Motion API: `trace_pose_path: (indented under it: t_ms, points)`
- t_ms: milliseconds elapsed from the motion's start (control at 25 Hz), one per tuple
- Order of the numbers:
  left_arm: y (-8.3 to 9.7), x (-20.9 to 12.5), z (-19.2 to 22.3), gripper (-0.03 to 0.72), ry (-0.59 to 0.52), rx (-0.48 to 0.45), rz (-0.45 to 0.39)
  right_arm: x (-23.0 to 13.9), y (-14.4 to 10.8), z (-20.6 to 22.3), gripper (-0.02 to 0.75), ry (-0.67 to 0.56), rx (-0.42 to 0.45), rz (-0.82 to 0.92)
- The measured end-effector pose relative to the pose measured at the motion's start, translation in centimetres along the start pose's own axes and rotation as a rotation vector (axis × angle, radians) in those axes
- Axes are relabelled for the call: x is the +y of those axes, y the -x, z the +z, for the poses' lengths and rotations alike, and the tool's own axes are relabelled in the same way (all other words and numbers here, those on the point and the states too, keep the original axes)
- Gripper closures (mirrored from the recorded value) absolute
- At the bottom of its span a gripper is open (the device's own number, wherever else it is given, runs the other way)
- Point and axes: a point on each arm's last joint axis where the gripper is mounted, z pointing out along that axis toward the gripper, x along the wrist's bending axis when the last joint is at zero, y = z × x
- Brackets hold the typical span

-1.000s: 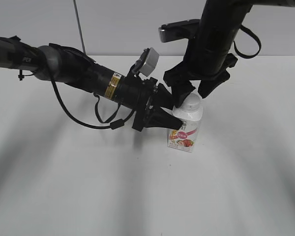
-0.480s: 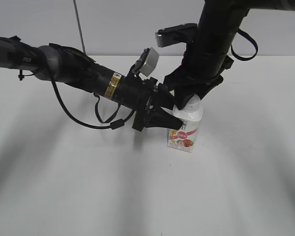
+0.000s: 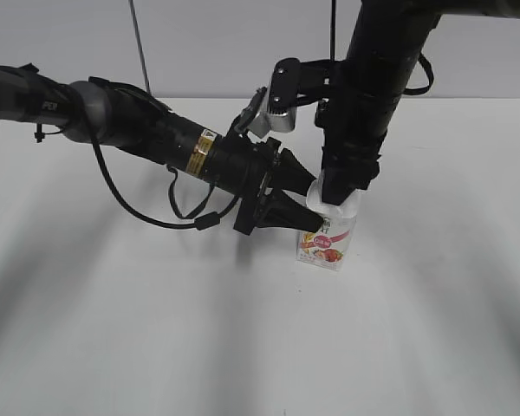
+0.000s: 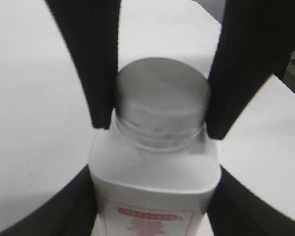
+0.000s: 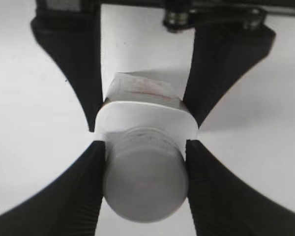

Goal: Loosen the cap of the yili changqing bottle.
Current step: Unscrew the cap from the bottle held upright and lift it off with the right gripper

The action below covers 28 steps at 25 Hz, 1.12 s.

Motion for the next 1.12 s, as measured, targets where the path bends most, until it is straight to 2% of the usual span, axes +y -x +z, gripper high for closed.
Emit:
trace_pose_path:
  t_ms: [160,400,520,720,920,1040,1120]
  points:
    - [0.0,0.0,0.0,0.28,0.0,0.0,0.001,0.0,0.0,0.0,0.345,-0.001,0.002,-0.179]
    - [0.0,0.0,0.0,0.28,0.0,-0.001,0.001,0.0,0.0,0.0,0.345,-0.002,0.004,-0.206]
    - [0.0,0.0,0.0,0.28,0.0,-0.001,0.0,0.0,0.0,0.0,0.325,-0.002,0.004,-0.146]
    - [0.0,0.0,0.0,0.28,0.002,0.002,-0.015,-0.2,-0.2,-0.2,0.173,-0.018,0.013,-0.085]
    - [0.0,0.0,0.0,0.28,0.003,0.003,-0.018,0.0,-0.3,-1.2,0.158,0.014,-0.013,-0.038]
    - [0.0,0.0,0.0,0.28,0.003,0.003,-0.018,0.3,-0.2,-2.2,0.156,0.056,-0.056,0.111]
    - [0.0,0.0,0.0,0.28,0.003,0.003,-0.018,0.4,-0.2,-2.8,0.155,0.084,-0.076,0.335]
